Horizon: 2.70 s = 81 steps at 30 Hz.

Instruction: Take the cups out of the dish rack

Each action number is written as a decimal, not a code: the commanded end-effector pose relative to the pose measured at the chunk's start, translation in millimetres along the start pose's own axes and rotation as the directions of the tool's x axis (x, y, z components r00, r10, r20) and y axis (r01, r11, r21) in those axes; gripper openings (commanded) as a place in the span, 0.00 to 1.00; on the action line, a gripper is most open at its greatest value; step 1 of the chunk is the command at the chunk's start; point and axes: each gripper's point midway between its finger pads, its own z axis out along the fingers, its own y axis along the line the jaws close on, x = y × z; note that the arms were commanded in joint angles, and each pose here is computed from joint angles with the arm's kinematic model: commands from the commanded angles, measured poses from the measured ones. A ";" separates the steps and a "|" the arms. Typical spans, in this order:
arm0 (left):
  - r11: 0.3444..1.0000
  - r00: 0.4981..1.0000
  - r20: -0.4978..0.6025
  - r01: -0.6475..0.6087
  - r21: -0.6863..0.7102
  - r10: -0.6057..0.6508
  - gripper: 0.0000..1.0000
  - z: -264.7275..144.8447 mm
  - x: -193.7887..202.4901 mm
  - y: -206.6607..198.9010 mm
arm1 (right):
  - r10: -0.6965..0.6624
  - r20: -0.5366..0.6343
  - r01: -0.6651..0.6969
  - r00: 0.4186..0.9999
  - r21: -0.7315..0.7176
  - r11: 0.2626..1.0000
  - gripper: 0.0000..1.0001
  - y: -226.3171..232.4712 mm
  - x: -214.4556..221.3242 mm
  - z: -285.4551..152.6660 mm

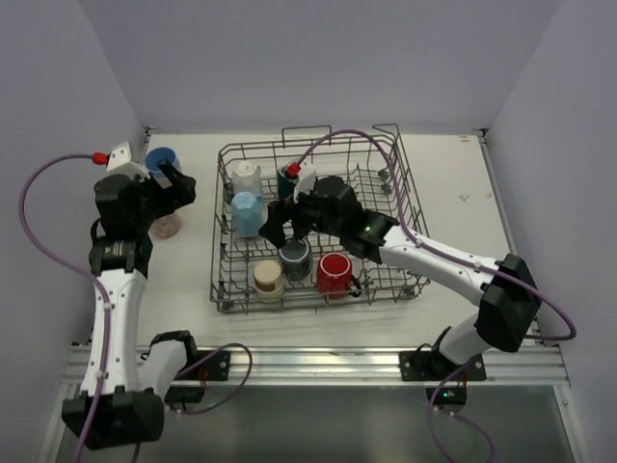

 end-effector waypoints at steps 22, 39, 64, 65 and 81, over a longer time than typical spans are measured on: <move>0.810 0.972 0.209 -0.204 0.550 0.104 1.00 -91.6 11.2 -125.3 | -0.025 0.060 0.011 0.998 0.218 0.976 0.99 -47.9 -18.2 149.0; 0.854 0.967 0.213 -0.227 0.469 0.140 1.00 -78.5 17.7 -109.2 | -0.006 0.144 -0.039 0.990 0.307 0.951 0.74 -69.0 -17.8 171.0; 0.818 0.989 0.136 -0.122 0.563 0.053 1.00 -91.0 21.3 -126.8 | 0.335 0.523 -0.377 0.784 -0.028 0.926 0.27 -8.6 -146.3 51.8; 0.808 0.991 0.124 -0.112 0.578 0.049 1.00 -93.1 24.3 -128.6 | 0.357 0.529 -0.392 0.769 -0.050 0.919 0.27 -11.0 -149.5 47.6; 0.653 0.961 -0.208 0.275 0.706 -0.180 0.84 -115.0 68.0 -150.6 | 0.612 0.519 -0.505 0.597 -0.350 0.789 0.28 -7.6 -160.0 -52.7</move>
